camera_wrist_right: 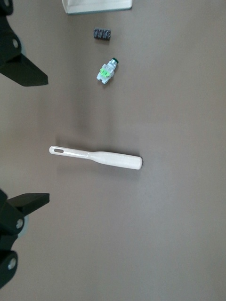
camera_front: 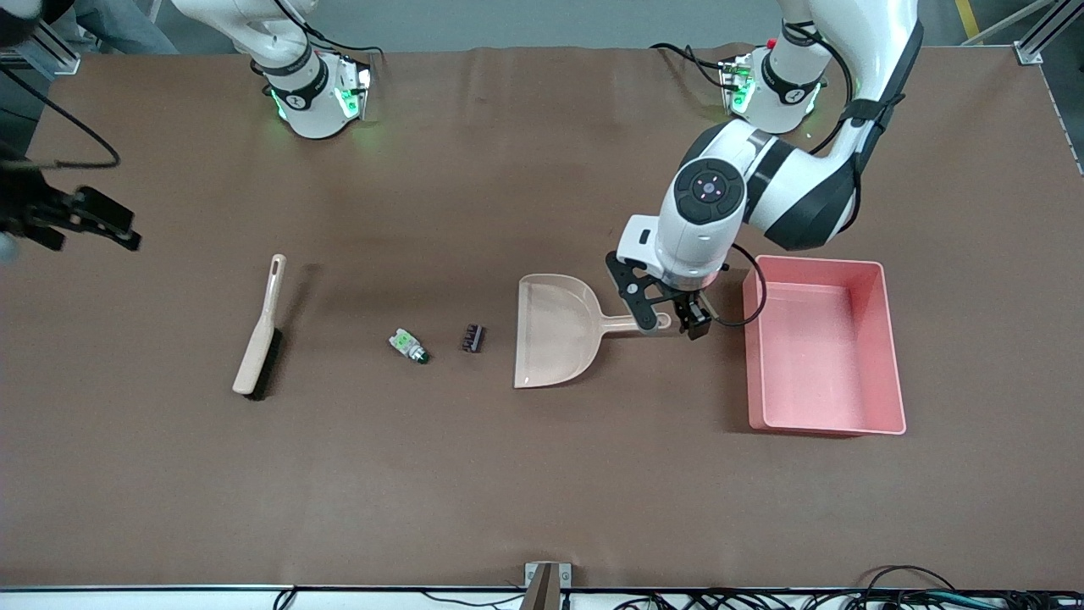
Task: Clean e-waste and dump in bin
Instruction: 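Reach the left gripper down to the white dustpan handle, then grasp the dustpan handle with the left gripper while the right gripper reaches the brush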
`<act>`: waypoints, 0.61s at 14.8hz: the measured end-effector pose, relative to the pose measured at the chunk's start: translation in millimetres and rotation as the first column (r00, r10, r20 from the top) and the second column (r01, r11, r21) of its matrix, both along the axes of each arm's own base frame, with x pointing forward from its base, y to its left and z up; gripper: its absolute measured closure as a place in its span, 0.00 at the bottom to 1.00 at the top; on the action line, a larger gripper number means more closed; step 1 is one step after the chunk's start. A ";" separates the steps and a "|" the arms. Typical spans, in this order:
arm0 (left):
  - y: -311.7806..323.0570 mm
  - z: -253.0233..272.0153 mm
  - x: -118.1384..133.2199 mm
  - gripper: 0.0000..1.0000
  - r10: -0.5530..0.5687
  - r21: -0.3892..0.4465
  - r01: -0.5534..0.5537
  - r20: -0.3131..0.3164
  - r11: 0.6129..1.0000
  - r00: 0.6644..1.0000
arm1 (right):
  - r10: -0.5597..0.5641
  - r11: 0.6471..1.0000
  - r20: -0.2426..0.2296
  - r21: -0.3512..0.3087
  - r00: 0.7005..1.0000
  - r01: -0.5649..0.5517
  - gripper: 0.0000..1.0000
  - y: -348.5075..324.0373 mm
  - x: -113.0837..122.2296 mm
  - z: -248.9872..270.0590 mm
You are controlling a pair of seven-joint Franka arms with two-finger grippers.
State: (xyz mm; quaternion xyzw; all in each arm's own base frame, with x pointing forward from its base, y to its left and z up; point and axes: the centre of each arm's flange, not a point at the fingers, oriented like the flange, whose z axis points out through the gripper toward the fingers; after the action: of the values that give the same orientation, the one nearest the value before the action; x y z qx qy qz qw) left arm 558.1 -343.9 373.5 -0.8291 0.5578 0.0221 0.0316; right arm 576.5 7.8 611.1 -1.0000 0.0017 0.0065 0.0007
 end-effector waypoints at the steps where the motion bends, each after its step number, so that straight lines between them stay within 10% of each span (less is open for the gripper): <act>1: -1.8 -2.7 -0.6 0.02 -0.010 -0.001 0.010 -0.004 1.000 1.000 | 0.008 1.000 -0.018 -0.002 1.000 -0.008 0.00 4.9 5.0 -10.6; 9: -18.8 -27.4 -3.4 0.02 -0.141 -0.012 0.140 -0.006 0.990 0.990 | -0.001 1.000 -0.133 -0.010 0.991 0.000 0.00 0.0 28.5 -101.8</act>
State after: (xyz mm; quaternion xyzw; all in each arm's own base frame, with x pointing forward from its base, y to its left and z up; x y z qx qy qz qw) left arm 554.6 -362.7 346.1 -0.7878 0.6150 0.0196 0.0264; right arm 605.0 7.7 509.3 -0.9973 0.0019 0.0730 -0.0042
